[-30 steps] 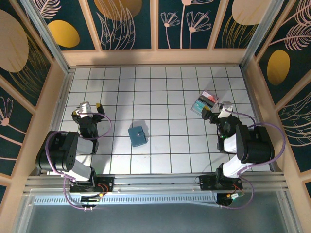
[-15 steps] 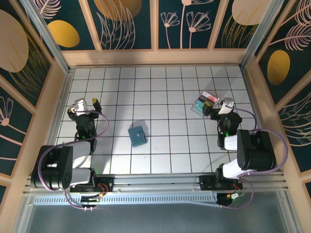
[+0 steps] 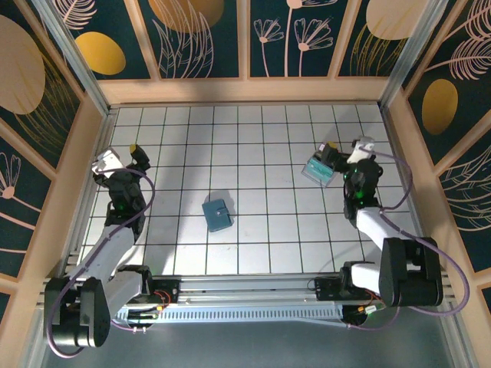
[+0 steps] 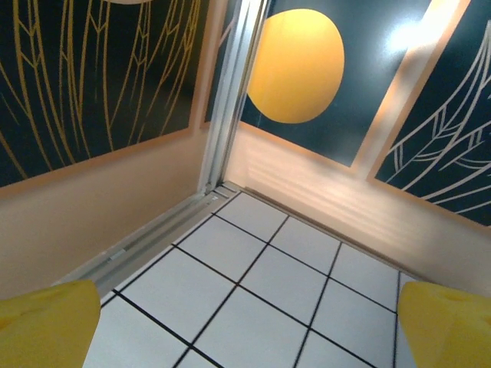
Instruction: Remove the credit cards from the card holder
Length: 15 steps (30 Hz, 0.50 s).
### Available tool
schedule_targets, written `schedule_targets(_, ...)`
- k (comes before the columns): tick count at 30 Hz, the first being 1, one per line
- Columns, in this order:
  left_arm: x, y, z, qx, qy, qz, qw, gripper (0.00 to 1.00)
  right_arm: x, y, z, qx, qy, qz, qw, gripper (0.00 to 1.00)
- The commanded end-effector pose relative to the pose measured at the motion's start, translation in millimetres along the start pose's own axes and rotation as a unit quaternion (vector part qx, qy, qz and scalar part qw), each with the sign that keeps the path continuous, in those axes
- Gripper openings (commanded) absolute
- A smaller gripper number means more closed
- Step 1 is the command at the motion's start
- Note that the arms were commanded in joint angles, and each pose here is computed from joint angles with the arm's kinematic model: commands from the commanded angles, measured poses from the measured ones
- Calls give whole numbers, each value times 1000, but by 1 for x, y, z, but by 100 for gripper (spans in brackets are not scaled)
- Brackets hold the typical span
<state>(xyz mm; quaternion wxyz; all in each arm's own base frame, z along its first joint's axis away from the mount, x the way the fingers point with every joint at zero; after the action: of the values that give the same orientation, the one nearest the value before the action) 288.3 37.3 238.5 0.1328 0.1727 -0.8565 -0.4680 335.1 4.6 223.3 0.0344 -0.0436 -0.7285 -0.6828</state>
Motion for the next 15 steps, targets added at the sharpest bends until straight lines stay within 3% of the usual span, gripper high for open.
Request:
schedule_targets(1, 5, -12, 1, 40, -5, 66, 997, 99, -2, -7, -11, -58, -57, 95, 992, 99)
schedule_targets(8, 13, -28, -7, 96, -25, 139, 985, 99, -2, -25, -17, -139, -96, 193, 966, 98)
schedule_targets(15, 32, -59, -34, 106, -63, 202, 972, 99, -9, -54, -5, -198, -50, 247, 947, 92)
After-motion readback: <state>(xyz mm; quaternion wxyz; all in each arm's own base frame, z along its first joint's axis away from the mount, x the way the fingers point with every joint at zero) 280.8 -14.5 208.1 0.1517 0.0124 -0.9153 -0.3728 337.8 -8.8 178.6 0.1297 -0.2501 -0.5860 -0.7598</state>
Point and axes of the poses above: each hand's point on the last joint's axis, 136 mm out from that joint toward the fingers, its own x axis back along the fingers, its own z axis along the line the jaws close on, y = z × x, the point moved 6 cm from there along x, back along the fingers, and after that the axes turned 14 degrees about x, right-handed, at the moved point
